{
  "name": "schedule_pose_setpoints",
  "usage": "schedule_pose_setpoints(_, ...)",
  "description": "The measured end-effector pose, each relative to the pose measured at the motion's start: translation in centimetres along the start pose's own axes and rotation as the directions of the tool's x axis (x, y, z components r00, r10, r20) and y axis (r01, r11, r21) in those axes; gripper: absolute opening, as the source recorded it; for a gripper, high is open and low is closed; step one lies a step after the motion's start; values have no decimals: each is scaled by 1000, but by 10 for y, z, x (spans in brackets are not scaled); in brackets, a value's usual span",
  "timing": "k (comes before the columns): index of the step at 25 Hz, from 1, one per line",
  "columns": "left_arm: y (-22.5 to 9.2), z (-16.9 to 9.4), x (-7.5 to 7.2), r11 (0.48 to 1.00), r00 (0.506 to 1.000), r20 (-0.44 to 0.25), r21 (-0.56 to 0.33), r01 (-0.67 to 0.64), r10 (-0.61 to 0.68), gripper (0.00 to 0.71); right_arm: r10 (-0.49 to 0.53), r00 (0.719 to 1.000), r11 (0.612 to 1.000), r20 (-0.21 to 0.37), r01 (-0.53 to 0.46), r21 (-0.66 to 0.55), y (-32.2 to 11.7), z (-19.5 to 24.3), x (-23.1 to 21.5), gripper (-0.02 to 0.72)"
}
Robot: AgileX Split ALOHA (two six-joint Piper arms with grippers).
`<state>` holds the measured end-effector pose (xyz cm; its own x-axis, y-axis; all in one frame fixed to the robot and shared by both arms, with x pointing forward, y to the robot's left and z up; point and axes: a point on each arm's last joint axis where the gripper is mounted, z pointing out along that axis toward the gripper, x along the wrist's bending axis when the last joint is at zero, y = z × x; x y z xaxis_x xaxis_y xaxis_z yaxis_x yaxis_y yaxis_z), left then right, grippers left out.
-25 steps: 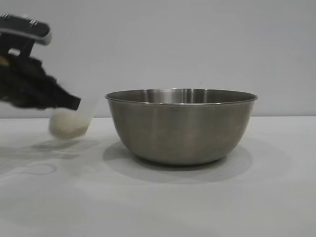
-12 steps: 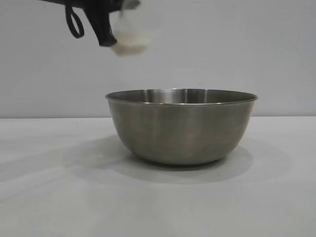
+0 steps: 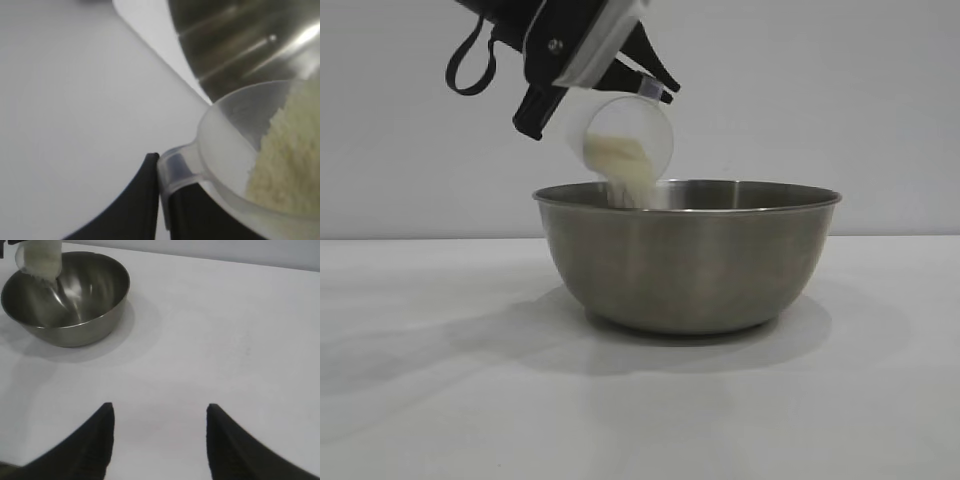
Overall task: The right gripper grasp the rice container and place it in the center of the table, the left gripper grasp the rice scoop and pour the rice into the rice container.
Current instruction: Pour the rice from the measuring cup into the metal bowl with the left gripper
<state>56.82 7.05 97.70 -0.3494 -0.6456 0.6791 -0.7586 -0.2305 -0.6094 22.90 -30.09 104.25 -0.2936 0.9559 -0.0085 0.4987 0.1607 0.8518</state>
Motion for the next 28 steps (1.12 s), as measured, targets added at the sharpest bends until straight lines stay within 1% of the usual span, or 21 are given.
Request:
schedule_pose_setpoints(2,0,0,-1,999,999,13,-2,-46,46,0,0,1000,1000,0,0,0,0,0,0,384)
schedule_pose_setpoints(8,4,2,4,986,986,-7,-15,-165,165,0,0,1000,1000,0,0,0,0,0,0,384)
schedule_pose_setpoints(12,7,3,8,979,980,-20,-24,-201,200,0,0,1000,1000,0,0,0,0,0,0,384)
schedule_pose_setpoints(16,11,4,12,977,977,-32,-31,-210,209,0,0,1000,1000,0,0,0,0,0,0,384)
schedule_pose_setpoints(17,11,4,12,981,981,-32,-28,-194,193,0,0,1000,1000,0,0,0,0,0,0,384)
schedule_pose_setpoints(18,10,4,13,990,990,-31,-18,-141,140,0,0,1000,1000,0,0,0,0,0,0,384)
schedule_pose_setpoints(19,8,4,13,998,998,-32,-5,-60,60,0,0,1000,1000,0,0,0,0,0,0,384)
schedule_pose_setpoints(20,6,4,14,997,996,-47,14,75,-74,0,0,1000,1000,0,0,0,0,0,0,384)
schedule_pose_setpoints(21,4,4,14,972,971,-59,31,233,-231,0,0,1000,1000,0,0,0,0,0,0,384)
schedule_pose_setpoints(22,1,4,15,923,923,-83,46,381,-377,0,0,1000,1000,0,0,0,0,0,0,384)
schedule_pose_setpoints(23,-2,4,16,847,846,-110,50,529,-522,0,0,1000,1000,0,0,0,0,0,0,384)
schedule_pose_setpoints(24,-5,3,15,741,741,-138,58,668,-657,0,0,1000,1000,0,0,0,0,0,0,384)
schedule_pose_setpoints(25,-9,3,15,614,614,-177,64,787,-769,0,0,1000,1000,0,0,0,0,0,0,384)
schedule_pose_setpoints(26,-13,2,13,476,480,-221,73,876,-849,0,0,1000,1000,0,0,0,0,0,0,384)
schedule_pose_setpoints(27,-16,1,12,338,345,-263,73,938,-901,0,0,1000,1000,0,0,0,0,0,0,384)
schedule_pose_setpoints(28,-22,-1,9,180,195,-318,75,981,-928,0,0,1000,1000,0,0,0,0,0,0,384)
